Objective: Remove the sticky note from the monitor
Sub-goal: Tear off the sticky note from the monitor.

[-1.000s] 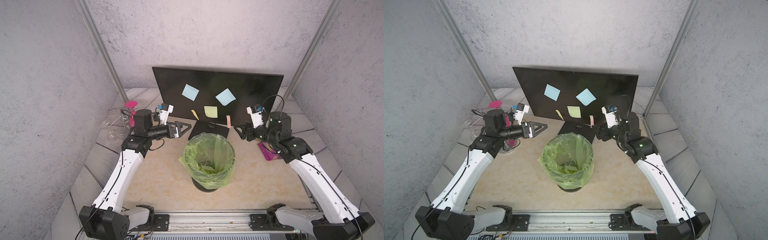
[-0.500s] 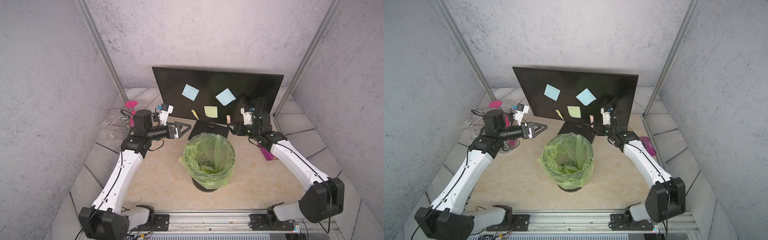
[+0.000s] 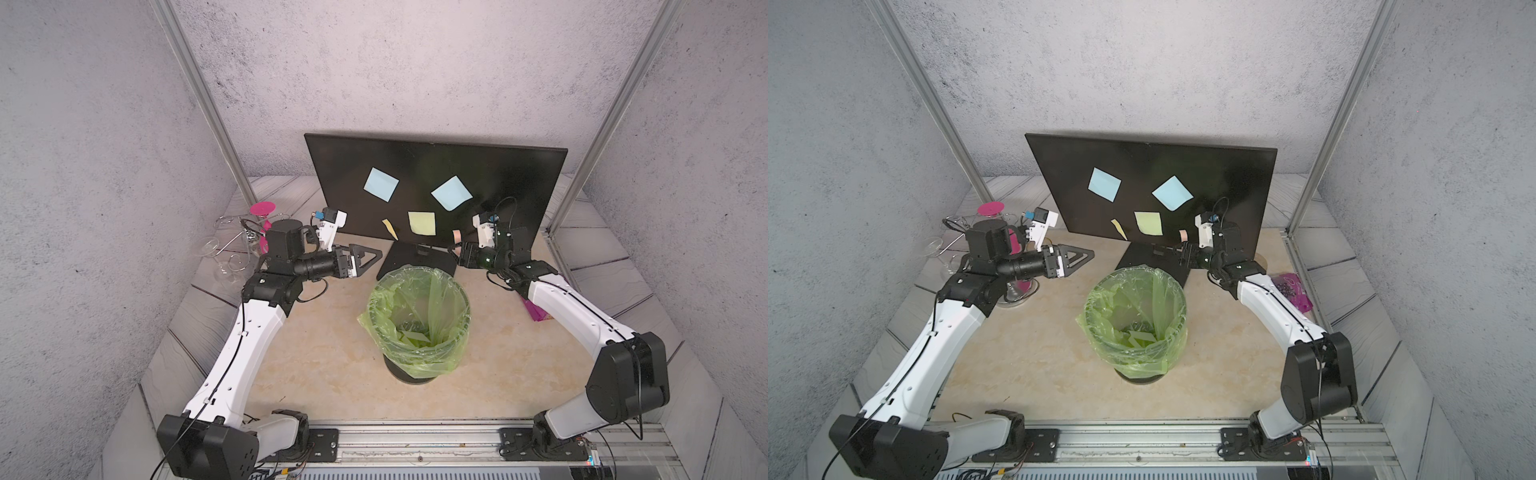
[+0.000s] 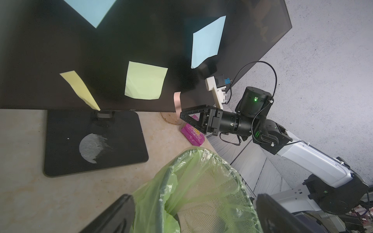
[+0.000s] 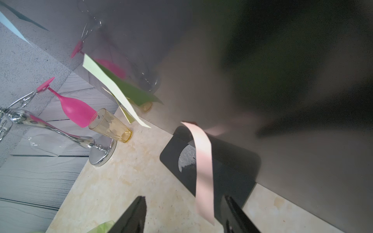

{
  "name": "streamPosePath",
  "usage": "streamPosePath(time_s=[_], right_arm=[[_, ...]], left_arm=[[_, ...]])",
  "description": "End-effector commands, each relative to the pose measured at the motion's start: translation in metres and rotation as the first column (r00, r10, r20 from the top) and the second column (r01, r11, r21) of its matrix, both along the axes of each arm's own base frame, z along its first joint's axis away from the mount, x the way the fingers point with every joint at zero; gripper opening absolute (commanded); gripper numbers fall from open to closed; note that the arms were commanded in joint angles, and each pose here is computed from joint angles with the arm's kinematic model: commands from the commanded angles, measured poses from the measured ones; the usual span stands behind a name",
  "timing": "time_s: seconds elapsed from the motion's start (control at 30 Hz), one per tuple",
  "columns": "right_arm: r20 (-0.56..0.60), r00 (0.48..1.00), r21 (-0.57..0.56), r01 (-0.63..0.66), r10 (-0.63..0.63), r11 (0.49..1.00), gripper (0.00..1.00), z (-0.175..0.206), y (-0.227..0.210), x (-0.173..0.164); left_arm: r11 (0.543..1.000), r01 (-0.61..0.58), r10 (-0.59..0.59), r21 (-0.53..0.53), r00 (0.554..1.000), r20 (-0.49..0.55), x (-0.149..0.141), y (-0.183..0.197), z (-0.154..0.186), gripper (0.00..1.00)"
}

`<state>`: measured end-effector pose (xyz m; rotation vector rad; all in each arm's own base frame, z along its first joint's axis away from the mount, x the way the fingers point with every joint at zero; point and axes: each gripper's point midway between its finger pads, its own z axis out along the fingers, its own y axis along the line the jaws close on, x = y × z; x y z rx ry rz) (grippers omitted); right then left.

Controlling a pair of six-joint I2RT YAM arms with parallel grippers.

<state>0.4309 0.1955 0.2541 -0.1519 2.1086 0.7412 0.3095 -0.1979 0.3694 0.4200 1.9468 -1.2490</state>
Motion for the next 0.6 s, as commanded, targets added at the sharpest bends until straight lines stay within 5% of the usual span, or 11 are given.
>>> streamPosePath(time_s=[0.0, 0.27, 0.57], right_arm=[[0.015, 0.999, 0.006, 0.029, -0.029, 1.0, 0.58, -0.0044, -0.0034, 0.0124], [0.013, 0.999, -0.018, 0.041, -0.041, 0.999, 0.5, -0.0106, -0.0052, 0.0181], [0.027, 0.999, -0.01, 0.037, -0.037, 0.999, 0.25, -0.0063, -0.0048, 0.0168]], left_arm=[[1.0, 0.013, -0.013, 0.001, 0.999, 0.042, -0.0072, 0.0022, 0.0109, 1.0], [1.0, 0.015, -0.015, 0.001, 0.999, 0.041, -0.0071, 0.0023, 0.0107, 1.0], [1.0, 0.015, -0.015, 0.004, 0.999, 0.039, -0.0067, 0.0025, 0.0093, 1.0]])
